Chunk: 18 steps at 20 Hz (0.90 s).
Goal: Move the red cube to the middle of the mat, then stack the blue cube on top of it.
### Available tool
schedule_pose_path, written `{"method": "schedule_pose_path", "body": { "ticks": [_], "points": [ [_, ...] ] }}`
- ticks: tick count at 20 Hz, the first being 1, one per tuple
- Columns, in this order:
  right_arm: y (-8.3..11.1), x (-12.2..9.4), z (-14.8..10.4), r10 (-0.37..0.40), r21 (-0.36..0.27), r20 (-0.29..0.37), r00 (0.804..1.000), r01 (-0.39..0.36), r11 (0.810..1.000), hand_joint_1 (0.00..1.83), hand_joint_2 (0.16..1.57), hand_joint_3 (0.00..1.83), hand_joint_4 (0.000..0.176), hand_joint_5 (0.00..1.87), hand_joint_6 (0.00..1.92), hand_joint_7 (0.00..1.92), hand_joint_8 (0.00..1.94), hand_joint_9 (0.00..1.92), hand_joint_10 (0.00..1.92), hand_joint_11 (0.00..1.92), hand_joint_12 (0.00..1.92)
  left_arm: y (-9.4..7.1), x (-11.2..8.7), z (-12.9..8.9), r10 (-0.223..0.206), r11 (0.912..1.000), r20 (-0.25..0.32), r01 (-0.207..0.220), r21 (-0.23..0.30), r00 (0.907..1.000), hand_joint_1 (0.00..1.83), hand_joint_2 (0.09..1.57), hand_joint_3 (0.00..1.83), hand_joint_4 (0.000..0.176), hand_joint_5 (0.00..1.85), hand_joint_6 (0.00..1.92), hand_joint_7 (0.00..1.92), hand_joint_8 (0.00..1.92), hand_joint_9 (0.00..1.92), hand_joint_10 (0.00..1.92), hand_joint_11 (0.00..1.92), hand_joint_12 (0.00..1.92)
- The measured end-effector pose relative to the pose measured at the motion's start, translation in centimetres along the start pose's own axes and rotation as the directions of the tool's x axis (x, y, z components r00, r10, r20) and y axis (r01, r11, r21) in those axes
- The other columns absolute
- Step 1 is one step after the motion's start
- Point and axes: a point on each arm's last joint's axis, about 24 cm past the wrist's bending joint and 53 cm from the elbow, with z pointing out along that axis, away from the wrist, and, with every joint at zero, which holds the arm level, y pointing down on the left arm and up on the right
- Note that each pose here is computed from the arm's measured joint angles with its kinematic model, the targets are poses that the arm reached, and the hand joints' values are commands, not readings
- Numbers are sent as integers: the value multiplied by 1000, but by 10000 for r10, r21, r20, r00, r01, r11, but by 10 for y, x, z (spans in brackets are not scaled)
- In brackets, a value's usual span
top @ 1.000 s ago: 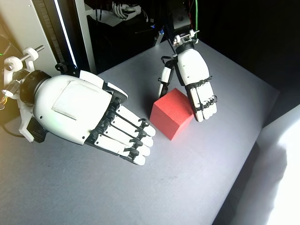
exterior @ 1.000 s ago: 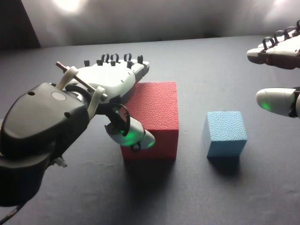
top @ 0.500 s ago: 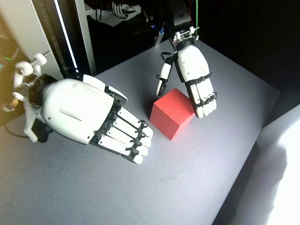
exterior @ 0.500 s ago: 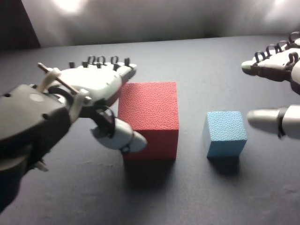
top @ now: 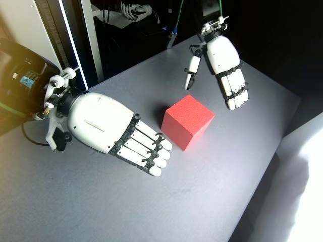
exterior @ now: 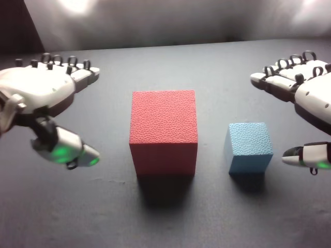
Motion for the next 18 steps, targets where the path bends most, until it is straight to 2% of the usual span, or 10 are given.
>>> {"method": "schedule_pose_path", "body": {
  "ticks": [1, 3, 5, 7, 10, 12, 14, 16, 18],
  "points": [
    [-2, 0, 1, 144, 164, 10, 9999, -144, 9998, 1169, 977, 9, 0, 152, 3, 55, 1, 31, 1, 0, 185, 4, 0, -1, 43, 9998, -94, -41, 181, 9999, 803, 926, 1, 0, 0, 0, 0, 0, 0, 0, 0, 0],
    [-7, 1, 2, 676, 479, -50, 9977, -672, 9966, 1139, 988, 4, 0, 214, 10, 113, 7, 85, 11, 0, 322, 7, 0, -2, 351, 9974, -341, -328, 648, 9988, 786, 931, 3, 0, 0, 0, 0, 0, 0, 0, 0, 0],
    [-3, 9, 1, 1048, 569, -360, 9938, -1027, 9931, 1145, 985, 0, 0, 227, 5, 140, 5, 108, 9, 0, 343, 1, 1, -4, 781, 9886, -593, -697, 1334, 9952, 764, 942, 7, 0, 0, 0, 0, 0, 0, 0, 0, 0],
    [8, 12, 3, 1665, 457, -630, 9840, -1638, 9854, 1146, 1010, 9, 0, 232, 2, 147, 1, 119, 6, 0, 365, -6, 6, -5, 1269, 9722, -919, -1054, 2091, 9876, 786, 940, 5, 0, 0, 0, 0, 0, 0, 0, 0, 0],
    [16, 8, 7, 2363, 450, -683, 9693, -2336, 9713, 1111, 1035, 13, 0, 225, 0, 140, 2, 121, 5, 0, 388, -9, 7, -5, 1794, 9536, -1060, -1464, 2632, 9780, 751, 953, 9, 0, 0, 0, 0, 0, 0, 0, 0, 0],
    [23, 10, 12, 2795, 447, -739, 9573, -2768, 9599, 1128, 1023, 4, 0, 238, 2, 163, 5, 140, 8, 0, 440, -13, 3, -5, 2182, 9355, -991, -1792, 3044, 9709, 784, 948, 5, 0, 0, 0, 0, 0, 0, 0, 0, 0],
    [22, 16, 18, 3486, 750, -797, 9339, -3431, 9363, 1110, 1053, 11, 0, 227, 0, 150, 1, 131, 3, 0, 421, -22, 1, -8, 2538, 9098, -842, -2083, 3590, 9636, 814, 944, 2, 0, 0, 0, 0, 0, 0, 0, 0, 0],
    [16, 18, 23, 4172, 1185, -751, 9057, -4073, 9056, 1110, 1048, 4, 0, 238, 4, 153, 2, 138, 4, 0, 431, -28, 2, -10, 2813, 8885, -817, -2273, 3986, 9561, 777, 957, 7, 0, 0, 0, 0, 0, 0, 0, 0, 0],
    [12, 13, 26, 4445, 1315, -557, 8941, -4347, 8909, 1126, 1031, 0, 0, 250, 4, 172, 4, 159, 7, 0, 494, -31, 2, -15, 3114, 8652, -797, -2479, 4358, 9469, 791, 957, 4, 0, 0, 0, 0, 0, 0, 0, 0, 0]
  ]
}}
